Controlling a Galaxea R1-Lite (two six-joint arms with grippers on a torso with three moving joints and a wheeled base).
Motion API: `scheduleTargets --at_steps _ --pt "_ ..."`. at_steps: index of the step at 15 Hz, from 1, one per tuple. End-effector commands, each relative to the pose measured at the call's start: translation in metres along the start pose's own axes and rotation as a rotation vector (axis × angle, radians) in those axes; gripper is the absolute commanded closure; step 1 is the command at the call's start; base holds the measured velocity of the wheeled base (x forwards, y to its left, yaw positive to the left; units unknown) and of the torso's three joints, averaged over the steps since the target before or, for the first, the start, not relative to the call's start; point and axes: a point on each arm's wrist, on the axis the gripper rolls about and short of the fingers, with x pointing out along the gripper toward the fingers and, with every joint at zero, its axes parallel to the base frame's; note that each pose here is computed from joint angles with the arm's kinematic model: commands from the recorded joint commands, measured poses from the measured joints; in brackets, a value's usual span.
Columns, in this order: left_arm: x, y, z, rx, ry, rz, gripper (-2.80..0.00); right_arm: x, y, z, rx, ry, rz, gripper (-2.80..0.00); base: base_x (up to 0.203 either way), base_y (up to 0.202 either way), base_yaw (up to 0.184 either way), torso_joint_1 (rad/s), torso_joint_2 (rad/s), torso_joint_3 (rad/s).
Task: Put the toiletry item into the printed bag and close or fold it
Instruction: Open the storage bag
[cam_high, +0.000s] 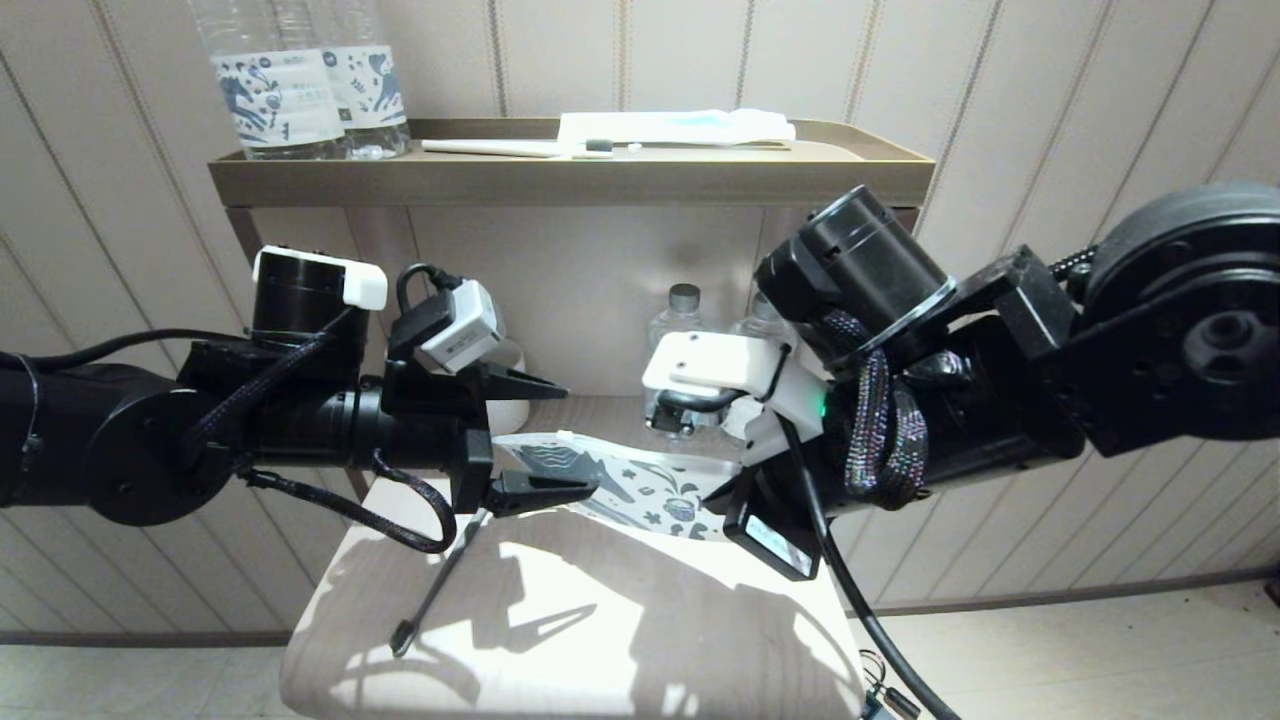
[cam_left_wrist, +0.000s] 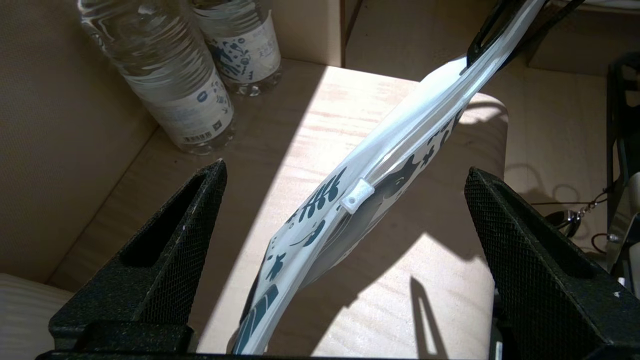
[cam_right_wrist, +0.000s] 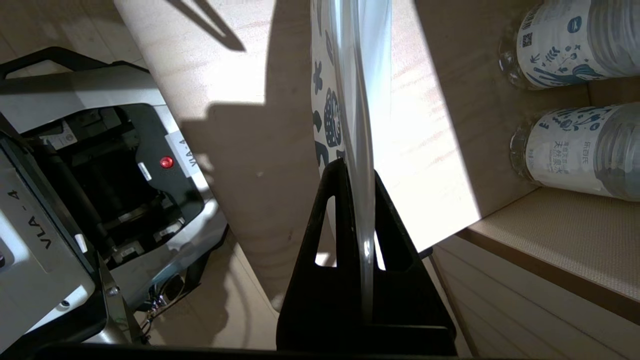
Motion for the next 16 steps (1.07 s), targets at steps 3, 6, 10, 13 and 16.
scheduleTargets --at_steps 3,6,10,13,16 --pt "-0.0006 -0.0007 -0.0001 0.005 -0.002 -0.002 -2.8 -0.0007 -0.0002 0.0009 -0.003 -0.002 -0.001 0.0 0.0 0.0 0.0 0.0 0.0 0.0" --pt "0.0 -0.0003 -0.0006 0.004 -0.002 -0.004 0.0 0.0002 0.0 0.0006 -0.003 0.0 0.0 0.0 0.0 0.0 0.0 0.0 0.0 0.0" --pt "0.0014 0.0005 -0.0018 0.002 -0.001 -0.006 0.0 0.0021 0.0005 -0.0003 -0.003 0.007 0.005 0.0 0.0 0.0 0.0 0.0 0.0 0.0" --pt "0.0013 0.0006 -0.0014 0.001 -0.002 -0.007 0.0 0.0025 0.0004 0.0 -0.003 0.007 0.005 0.0 0.0 0.0 0.0 0.0 0.0 0.0" --pt "0.0018 0.0005 -0.0021 -0.001 0.0 -0.009 0.0 0.0035 0.0006 -0.0013 -0.003 0.013 0.006 0.0 0.0 0.0 0.0 0.0 0.0 0.0"
